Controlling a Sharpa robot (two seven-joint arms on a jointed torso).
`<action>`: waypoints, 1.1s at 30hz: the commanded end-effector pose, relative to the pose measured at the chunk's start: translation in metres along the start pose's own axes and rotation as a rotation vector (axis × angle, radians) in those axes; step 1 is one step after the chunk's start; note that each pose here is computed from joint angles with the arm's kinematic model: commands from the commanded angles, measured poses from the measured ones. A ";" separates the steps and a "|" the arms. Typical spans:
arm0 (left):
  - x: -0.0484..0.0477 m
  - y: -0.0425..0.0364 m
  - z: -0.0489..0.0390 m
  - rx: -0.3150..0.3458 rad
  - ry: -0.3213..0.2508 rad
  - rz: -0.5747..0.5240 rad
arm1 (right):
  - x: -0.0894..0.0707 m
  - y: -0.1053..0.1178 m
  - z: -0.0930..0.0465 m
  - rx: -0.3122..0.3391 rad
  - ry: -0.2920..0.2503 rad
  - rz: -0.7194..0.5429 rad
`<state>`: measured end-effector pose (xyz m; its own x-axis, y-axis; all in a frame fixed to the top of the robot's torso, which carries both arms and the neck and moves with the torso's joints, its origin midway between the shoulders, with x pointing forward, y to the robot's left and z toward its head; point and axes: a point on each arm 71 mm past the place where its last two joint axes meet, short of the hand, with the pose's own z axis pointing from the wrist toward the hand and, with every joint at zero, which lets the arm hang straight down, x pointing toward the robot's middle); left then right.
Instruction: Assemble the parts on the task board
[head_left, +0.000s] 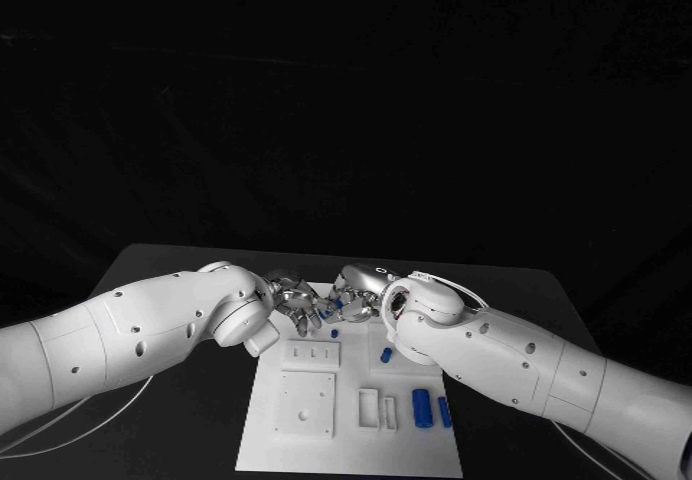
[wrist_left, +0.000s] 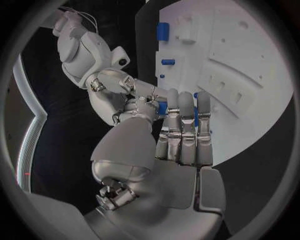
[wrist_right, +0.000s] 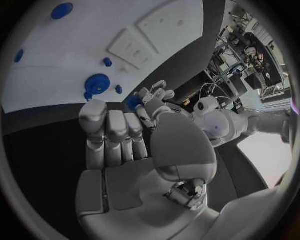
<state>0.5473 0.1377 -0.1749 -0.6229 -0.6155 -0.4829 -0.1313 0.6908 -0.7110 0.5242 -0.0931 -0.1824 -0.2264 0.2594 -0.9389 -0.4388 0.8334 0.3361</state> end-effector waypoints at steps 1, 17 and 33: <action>0.0020 -0.0029 -0.0007 0.021 0.025 0.003 | 0.003 -0.004 0.000 0.010 0.022 -0.016; 0.0002 -0.0002 -0.0015 -0.001 0.011 0.005 | -0.003 -0.008 -0.004 -0.001 -0.049 -0.005; -0.0079 0.0090 -0.0039 -0.080 -0.076 0.074 | -0.013 -0.046 -0.041 -0.012 -0.109 0.020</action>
<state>0.5473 0.1479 -0.1761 -0.6015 -0.6022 -0.5249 -0.1491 0.7301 -0.6668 0.5136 -0.1538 -0.1862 -0.1534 0.2919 -0.9441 -0.4168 0.8471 0.3297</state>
